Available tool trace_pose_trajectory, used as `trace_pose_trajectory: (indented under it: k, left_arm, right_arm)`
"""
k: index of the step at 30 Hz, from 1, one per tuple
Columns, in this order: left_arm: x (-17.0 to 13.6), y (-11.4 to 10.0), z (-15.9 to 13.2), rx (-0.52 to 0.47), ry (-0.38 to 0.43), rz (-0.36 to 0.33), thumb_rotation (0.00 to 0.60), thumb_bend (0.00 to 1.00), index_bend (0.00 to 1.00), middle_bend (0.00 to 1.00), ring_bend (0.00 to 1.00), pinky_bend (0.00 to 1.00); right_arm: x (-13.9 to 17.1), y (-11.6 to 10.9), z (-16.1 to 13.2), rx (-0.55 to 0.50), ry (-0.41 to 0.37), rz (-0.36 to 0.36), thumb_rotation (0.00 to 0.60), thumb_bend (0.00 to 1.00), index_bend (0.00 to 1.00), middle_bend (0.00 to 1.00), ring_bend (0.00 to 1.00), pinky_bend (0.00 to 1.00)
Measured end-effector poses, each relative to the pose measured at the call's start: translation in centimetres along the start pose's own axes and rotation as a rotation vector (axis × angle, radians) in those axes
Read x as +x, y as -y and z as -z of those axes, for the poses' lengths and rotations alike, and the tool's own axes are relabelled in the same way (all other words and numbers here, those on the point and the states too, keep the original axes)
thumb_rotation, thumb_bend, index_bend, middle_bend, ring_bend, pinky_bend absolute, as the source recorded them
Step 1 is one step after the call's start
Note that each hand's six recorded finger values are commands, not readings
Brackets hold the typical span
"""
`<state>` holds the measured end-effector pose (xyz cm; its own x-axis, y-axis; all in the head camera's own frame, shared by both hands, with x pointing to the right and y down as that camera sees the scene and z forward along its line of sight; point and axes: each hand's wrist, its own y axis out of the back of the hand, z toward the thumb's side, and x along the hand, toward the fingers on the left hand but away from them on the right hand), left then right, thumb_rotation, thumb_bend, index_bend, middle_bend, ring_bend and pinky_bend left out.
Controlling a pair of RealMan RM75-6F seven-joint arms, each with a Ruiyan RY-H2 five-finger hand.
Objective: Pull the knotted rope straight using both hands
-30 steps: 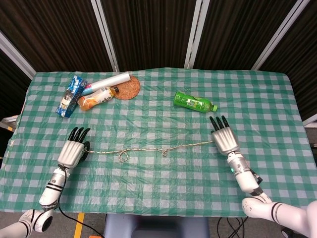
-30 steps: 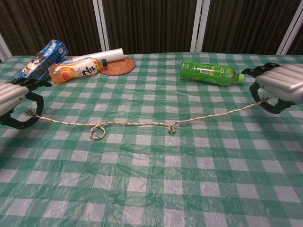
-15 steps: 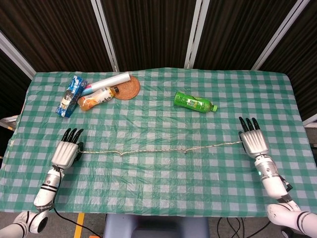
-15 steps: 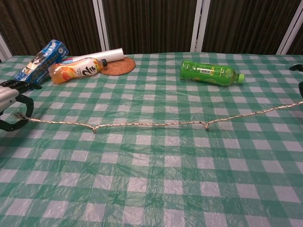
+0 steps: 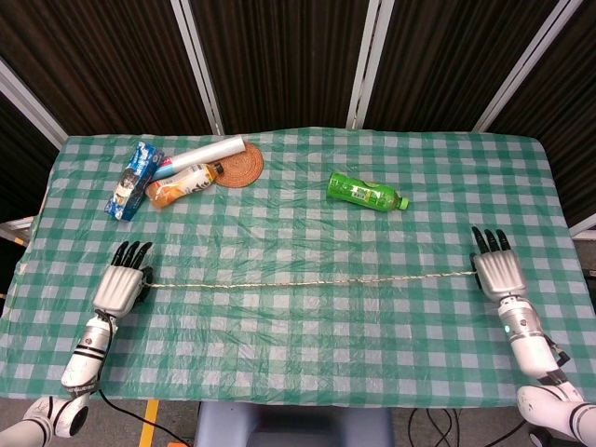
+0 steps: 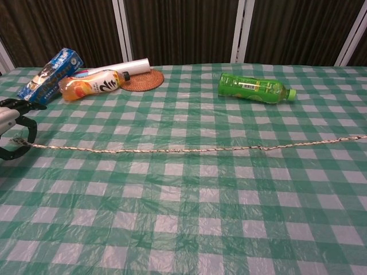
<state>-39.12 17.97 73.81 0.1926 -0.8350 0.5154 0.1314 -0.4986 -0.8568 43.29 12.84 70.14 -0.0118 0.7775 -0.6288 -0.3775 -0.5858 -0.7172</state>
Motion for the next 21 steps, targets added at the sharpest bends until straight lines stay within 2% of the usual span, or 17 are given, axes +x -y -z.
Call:
trace_pose_trajectory:
  k: [10,21]
  left_arm:
    - [0.1,0.4,0.2,0.004,-0.006,0.016,0.6,0.43,0.62,0.07,0.0,0.02]
    - [0.3,0.9,-0.1,0.017,-0.004,0.025,0.6,0.43,0.62,0.07,0.0,0.02]
  right_arm:
    - [-0.2,1.7,1.2,-0.006,0.03,-0.041,0.6,0.62,0.75,0.06,0.0,0.0]
    - [-0.5,2.4,1.7,0.001,0.042,-0.059,0.6,0.62,0.75,0.06,0.0,0.0]
